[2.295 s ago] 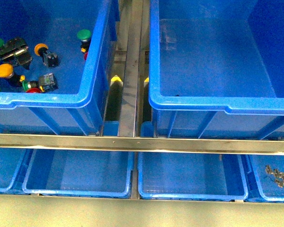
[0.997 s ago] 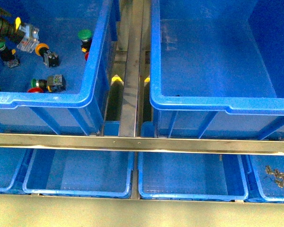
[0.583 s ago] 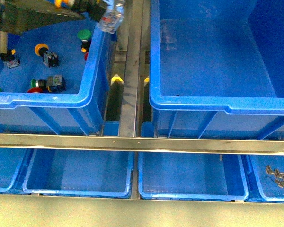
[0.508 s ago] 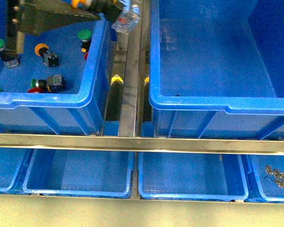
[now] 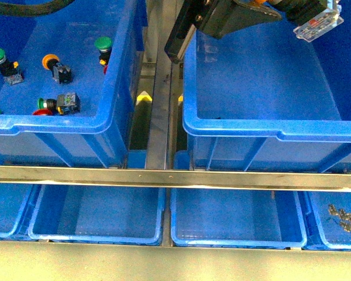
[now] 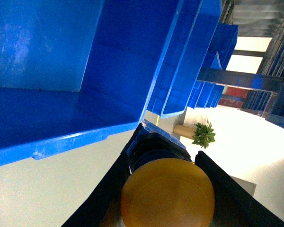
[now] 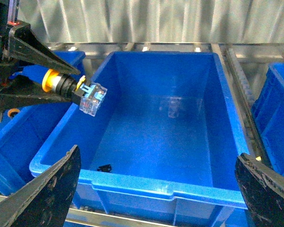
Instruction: Pick red and yellow buttons and place in box
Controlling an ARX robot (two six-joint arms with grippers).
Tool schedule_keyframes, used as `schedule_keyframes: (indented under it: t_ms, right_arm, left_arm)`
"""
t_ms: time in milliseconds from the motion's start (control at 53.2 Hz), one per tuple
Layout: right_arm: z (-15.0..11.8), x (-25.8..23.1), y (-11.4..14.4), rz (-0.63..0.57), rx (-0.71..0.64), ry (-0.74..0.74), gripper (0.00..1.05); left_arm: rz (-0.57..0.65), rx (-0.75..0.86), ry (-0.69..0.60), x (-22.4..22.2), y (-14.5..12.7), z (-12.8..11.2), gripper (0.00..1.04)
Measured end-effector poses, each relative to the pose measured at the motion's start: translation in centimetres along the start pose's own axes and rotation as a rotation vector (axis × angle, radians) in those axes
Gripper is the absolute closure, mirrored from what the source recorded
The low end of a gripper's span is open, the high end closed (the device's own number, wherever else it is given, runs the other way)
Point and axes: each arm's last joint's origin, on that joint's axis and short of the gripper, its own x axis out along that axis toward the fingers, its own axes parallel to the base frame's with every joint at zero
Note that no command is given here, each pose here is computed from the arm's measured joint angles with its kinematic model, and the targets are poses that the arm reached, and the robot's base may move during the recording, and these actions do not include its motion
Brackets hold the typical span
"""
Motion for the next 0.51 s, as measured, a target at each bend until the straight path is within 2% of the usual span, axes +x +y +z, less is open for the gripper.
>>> schedule_keyframes:
  t_ms: [38, 75, 150, 226, 339, 508]
  right_arm:
    - [-0.2, 0.1, 0.1, -0.072, -0.055, 0.166, 0.07]
    - [-0.1, 0.5, 0.2, -0.091, -0.131, 0.321, 0.07]
    - [-0.1, 2.2, 0.7, -0.003, -0.242, 0.420, 0.07]
    - [-0.2, 4.2, 1.2, 0.089, -0.325, 0.423, 0.07]
    - [0.0, 7.8, 1.9, 0.219, -0.451, 0.330, 0.07]
    - [-0.1, 11.5, 1.7, 0.261, -0.563, 0.261, 0.07]
  left_arm:
    - [0.006, 0.002, 0.001, 0.1, -0.1, -0.2, 0.71]
    - [0.008, 0.003, 0.002, 0.2, -0.1, -0.2, 0.71]
    - [0.014, 0.005, -0.006, 0.2, 0.0, -0.2, 0.71]
    - [0.025, 0.010, -0.002, 0.3, 0.3, -0.5, 0.71]
    - [0.065, 0.002, -0.003, 0.3, 1.3, -0.8, 0.71]
    - [0.072, 0.013, 0.005, 0.5, 1.4, -1.2, 0.71]
